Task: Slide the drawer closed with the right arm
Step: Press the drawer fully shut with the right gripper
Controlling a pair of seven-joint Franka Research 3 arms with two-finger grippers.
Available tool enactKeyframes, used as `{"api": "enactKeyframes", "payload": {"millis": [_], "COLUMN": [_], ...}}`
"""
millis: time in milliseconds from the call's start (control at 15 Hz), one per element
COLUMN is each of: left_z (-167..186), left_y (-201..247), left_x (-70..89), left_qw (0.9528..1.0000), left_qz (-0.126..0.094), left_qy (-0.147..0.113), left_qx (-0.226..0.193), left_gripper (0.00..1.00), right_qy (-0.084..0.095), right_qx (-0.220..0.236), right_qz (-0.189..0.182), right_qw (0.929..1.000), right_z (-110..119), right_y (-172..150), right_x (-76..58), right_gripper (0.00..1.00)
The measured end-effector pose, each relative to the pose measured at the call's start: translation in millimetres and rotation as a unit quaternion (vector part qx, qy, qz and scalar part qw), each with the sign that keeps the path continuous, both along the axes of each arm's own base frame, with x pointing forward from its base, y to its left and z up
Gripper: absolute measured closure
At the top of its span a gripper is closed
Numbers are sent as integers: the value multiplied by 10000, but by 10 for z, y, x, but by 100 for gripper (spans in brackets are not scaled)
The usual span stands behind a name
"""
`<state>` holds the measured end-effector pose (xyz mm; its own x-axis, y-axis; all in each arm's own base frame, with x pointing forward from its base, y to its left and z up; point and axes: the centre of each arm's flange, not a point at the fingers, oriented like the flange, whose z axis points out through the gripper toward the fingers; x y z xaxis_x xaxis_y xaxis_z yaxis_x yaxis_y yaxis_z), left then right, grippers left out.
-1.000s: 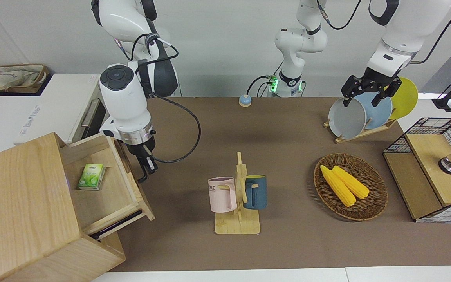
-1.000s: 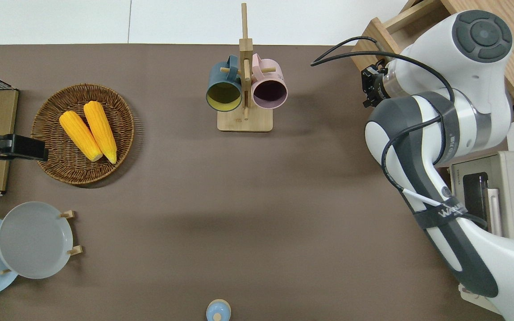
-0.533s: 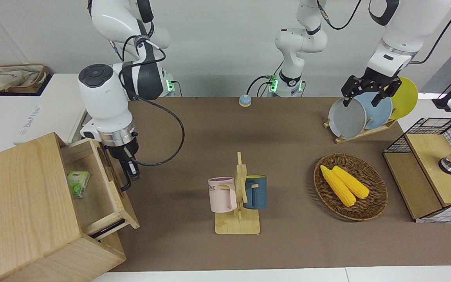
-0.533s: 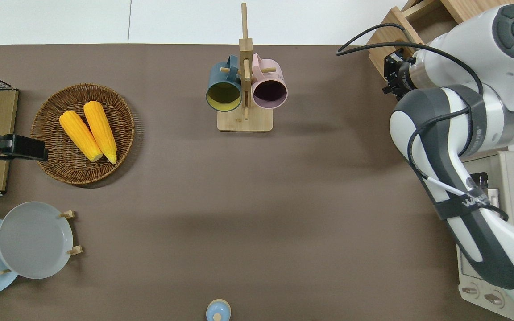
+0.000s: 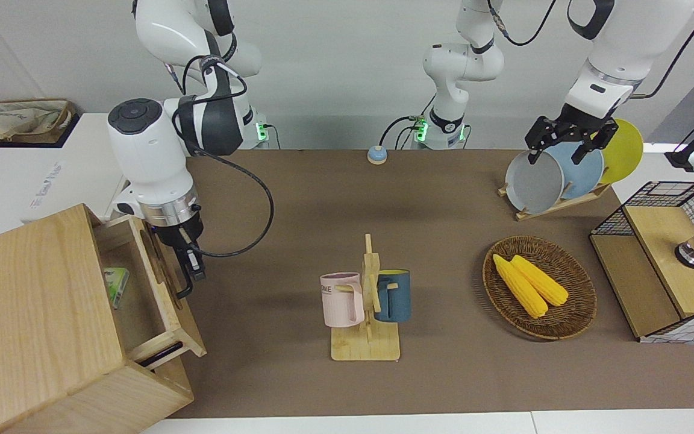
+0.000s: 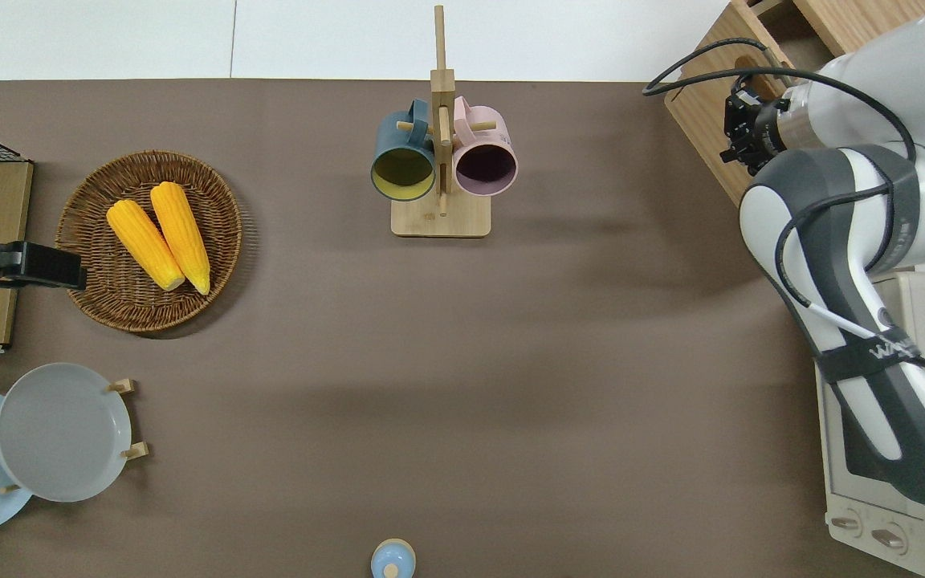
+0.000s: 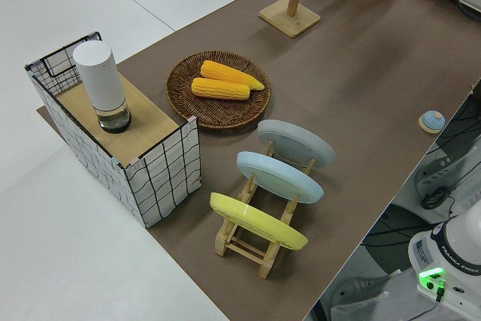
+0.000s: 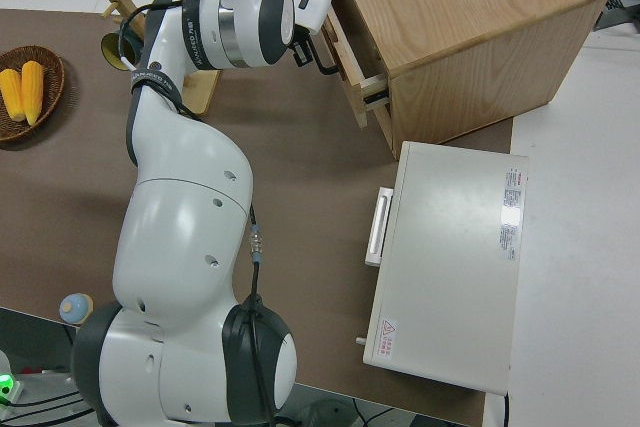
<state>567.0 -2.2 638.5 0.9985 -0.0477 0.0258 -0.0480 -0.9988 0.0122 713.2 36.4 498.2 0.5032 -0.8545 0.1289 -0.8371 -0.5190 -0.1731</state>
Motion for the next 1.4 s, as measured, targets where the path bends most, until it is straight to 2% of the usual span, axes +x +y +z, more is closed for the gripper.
{"api": "enactKeyframes", "payload": {"millis": [200,667,1400], "left_z": [0,0,0], "left_y": [0,0,0], "left_x": [0,0,0], "left_qw": [10000,10000,10000], "left_qz": [0,0,0], "left_qy": [0,0,0], "left_qx": [0,0,0], "left_gripper": [1,0,0], "right_qy": [-94,-92,-75], "right_qx": [-39,-137,-106], "right_qz": [89,492,669], "right_qw": [9999,9987,9977], "right_z": [21,25,23], "right_y": [-166,-454,-455], "right_x": [23,27,23], "right_gripper": [99,99,99]}}
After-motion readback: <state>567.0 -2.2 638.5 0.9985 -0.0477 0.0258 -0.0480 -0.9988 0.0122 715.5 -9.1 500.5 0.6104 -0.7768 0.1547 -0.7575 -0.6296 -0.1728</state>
